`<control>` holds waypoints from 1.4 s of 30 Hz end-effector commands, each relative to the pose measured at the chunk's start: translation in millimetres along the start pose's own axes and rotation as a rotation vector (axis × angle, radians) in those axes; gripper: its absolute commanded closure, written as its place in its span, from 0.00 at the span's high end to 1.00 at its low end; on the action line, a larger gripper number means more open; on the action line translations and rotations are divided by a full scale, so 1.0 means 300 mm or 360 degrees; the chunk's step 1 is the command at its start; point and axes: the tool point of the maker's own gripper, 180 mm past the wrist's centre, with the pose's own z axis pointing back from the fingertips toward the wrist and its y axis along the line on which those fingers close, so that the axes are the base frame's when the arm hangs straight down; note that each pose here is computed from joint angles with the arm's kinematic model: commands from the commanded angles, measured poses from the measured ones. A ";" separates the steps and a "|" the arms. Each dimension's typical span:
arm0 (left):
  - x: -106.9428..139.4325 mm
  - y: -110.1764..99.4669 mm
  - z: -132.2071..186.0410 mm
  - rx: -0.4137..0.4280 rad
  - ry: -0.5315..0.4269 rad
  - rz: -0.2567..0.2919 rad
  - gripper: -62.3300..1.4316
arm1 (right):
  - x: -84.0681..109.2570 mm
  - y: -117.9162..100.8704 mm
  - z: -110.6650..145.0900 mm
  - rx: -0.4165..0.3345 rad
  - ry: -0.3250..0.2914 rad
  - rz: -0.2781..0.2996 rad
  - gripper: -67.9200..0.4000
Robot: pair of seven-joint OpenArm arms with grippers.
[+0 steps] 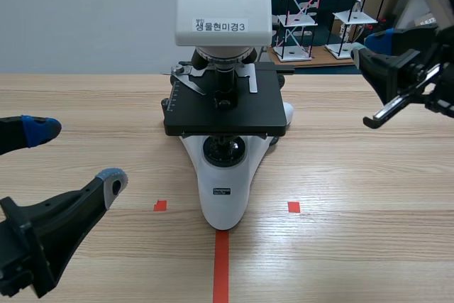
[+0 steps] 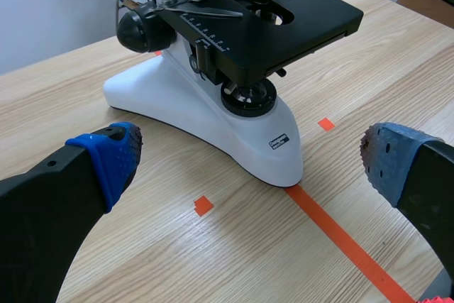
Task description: Return to the home posture
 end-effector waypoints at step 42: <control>0.017 0.003 0.001 0.0008 -0.0036 0.0009 1.00 | 0.033 0.212 0.245 -0.0041 -0.0038 -0.0323 0.94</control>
